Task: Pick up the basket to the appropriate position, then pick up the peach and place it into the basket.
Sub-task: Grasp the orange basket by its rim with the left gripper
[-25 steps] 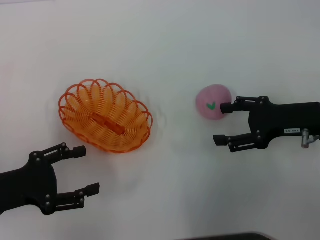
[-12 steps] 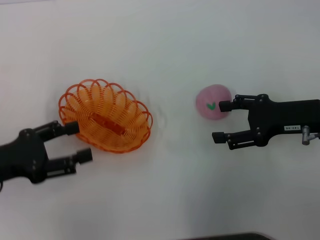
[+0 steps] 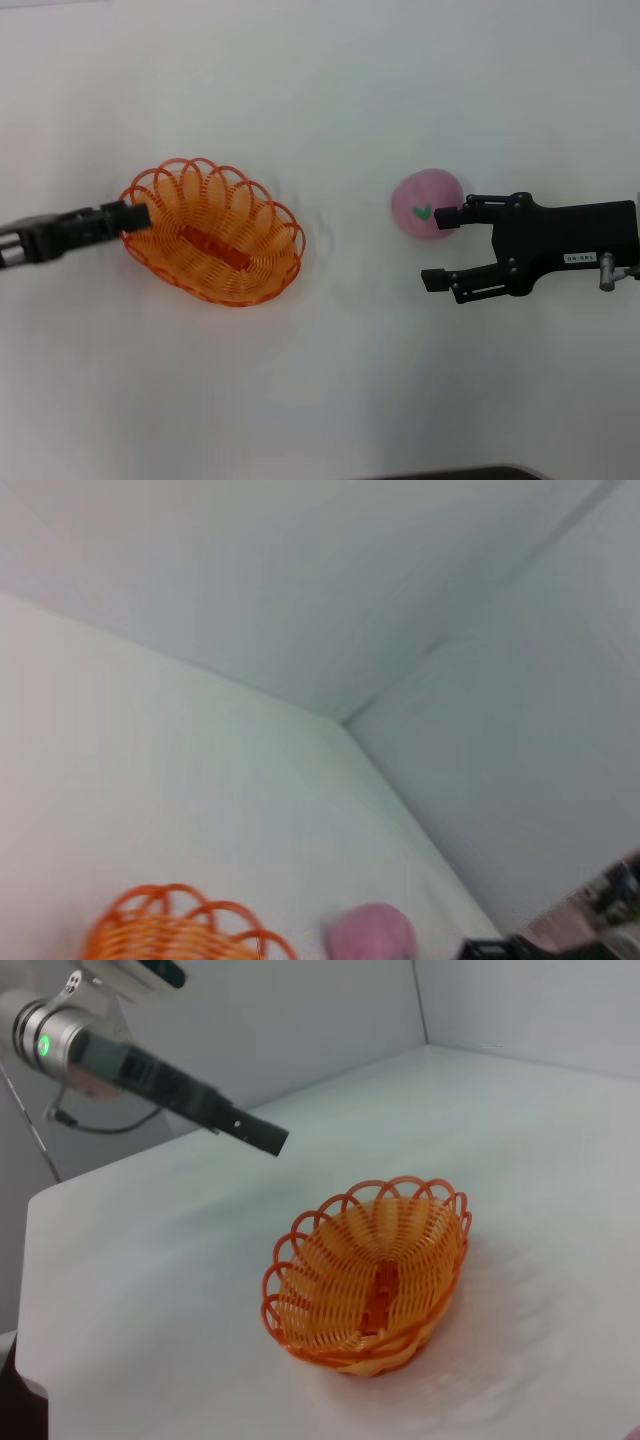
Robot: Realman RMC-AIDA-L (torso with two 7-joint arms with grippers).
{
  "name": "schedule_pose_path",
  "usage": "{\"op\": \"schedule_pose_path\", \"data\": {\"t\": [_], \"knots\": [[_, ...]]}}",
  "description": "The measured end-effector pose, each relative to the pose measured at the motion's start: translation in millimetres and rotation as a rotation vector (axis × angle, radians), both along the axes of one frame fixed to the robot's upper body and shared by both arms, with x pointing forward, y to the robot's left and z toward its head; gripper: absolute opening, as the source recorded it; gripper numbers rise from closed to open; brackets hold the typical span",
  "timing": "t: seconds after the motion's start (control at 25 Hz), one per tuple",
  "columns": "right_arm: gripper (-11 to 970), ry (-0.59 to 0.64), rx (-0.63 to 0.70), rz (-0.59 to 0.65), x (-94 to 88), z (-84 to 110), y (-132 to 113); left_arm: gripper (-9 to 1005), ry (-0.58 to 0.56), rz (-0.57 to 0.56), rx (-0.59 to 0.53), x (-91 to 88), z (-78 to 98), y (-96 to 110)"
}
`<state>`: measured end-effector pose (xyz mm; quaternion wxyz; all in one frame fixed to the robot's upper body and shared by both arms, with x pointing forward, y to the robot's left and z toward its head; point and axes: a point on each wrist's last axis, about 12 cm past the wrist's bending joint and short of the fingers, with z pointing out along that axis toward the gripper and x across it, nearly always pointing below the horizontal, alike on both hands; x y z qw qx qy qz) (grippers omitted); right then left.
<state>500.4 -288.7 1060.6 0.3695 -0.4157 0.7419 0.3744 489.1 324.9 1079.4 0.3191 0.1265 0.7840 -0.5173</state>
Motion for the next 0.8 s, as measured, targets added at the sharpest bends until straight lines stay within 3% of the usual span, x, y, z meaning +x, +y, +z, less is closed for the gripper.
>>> {"op": "schedule_pose_path", "data": {"t": [0.24,0.4,0.8], "knots": [[926,0.001,-0.005,0.008,2.6,1.1,2,845,0.075,0.082,0.061,15.8,16.3,14],[926,0.001,-0.009,0.014,3.8,1.4,4,844,0.117,0.118,0.176,27.2,21.8,17],[926,0.004,-0.008,0.015,4.9,1.9,5,844,0.001,0.038,0.478,52.4,39.6,-9]]}}
